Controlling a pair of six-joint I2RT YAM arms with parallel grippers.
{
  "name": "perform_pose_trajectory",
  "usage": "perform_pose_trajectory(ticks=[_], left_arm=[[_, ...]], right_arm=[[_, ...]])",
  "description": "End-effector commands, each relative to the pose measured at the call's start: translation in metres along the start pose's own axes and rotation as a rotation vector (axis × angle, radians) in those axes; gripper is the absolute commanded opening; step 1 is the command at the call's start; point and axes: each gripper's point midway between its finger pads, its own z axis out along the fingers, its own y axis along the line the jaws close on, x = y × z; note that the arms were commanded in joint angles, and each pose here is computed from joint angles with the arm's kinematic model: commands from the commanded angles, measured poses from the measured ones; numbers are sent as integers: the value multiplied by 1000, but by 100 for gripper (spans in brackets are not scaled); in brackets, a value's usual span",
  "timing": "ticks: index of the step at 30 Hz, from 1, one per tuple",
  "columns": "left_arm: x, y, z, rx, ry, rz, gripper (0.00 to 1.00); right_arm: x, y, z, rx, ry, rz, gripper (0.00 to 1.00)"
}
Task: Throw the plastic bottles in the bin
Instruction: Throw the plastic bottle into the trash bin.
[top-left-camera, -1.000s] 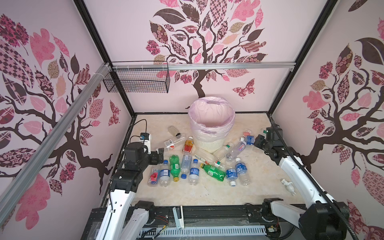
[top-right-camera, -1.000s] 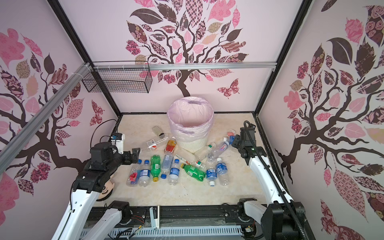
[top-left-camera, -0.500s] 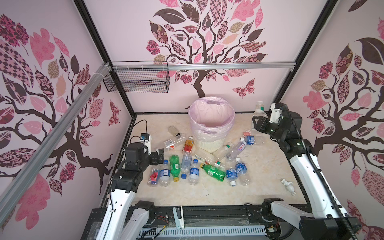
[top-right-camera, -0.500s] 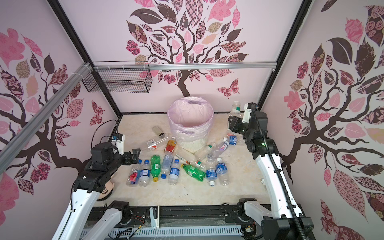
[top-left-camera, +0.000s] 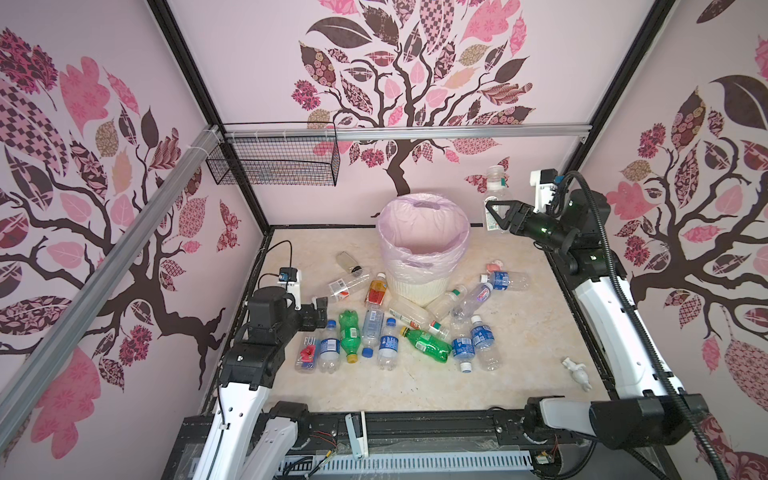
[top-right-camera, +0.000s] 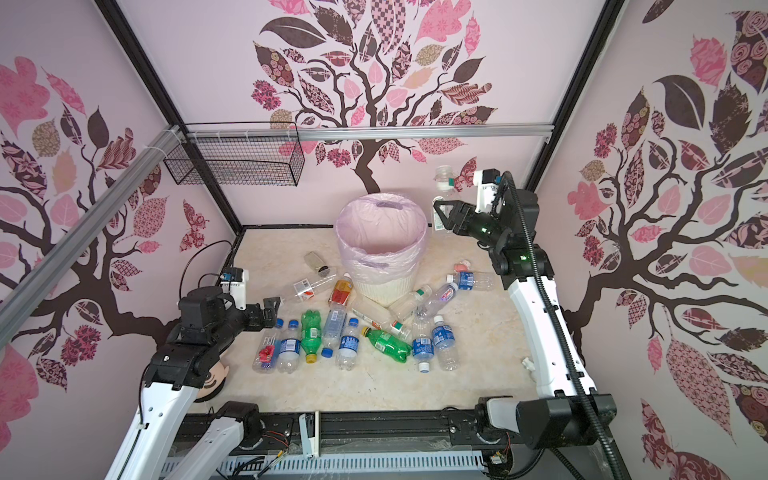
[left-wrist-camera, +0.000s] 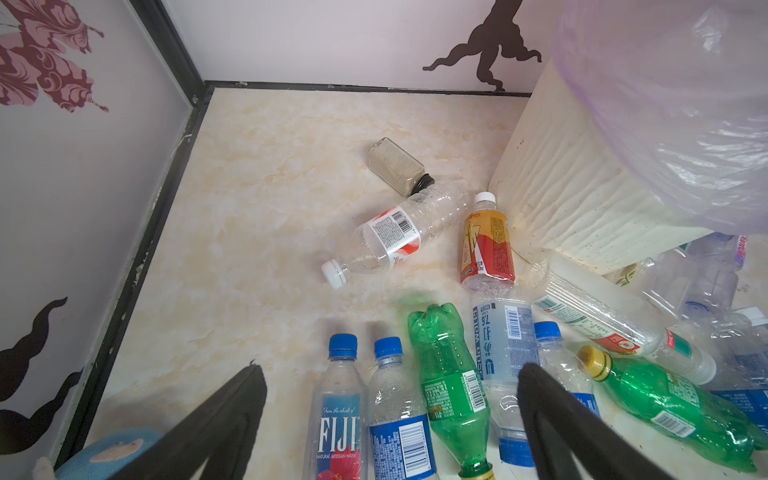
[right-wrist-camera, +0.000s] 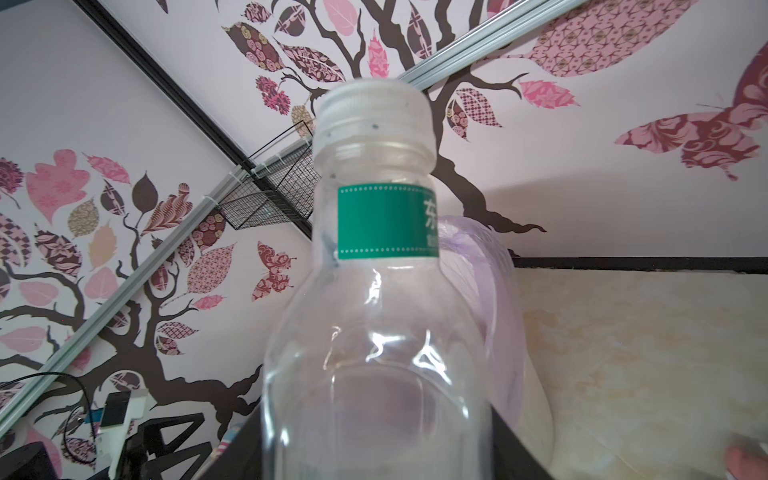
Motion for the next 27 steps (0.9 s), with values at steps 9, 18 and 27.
perform_pose_trajectory(ticks=[9,18,27], left_arm=[[5,-5,-3,32,5,-20,98],[4,-7,-7,42,0,-27,98],[5,-8,-8,50,1,-33,98]], right_arm=[[1,38,50,-104,61,-30,47],[23,30,85,-62,133,-24,46],[62,21,118,38,249,-95,47]])
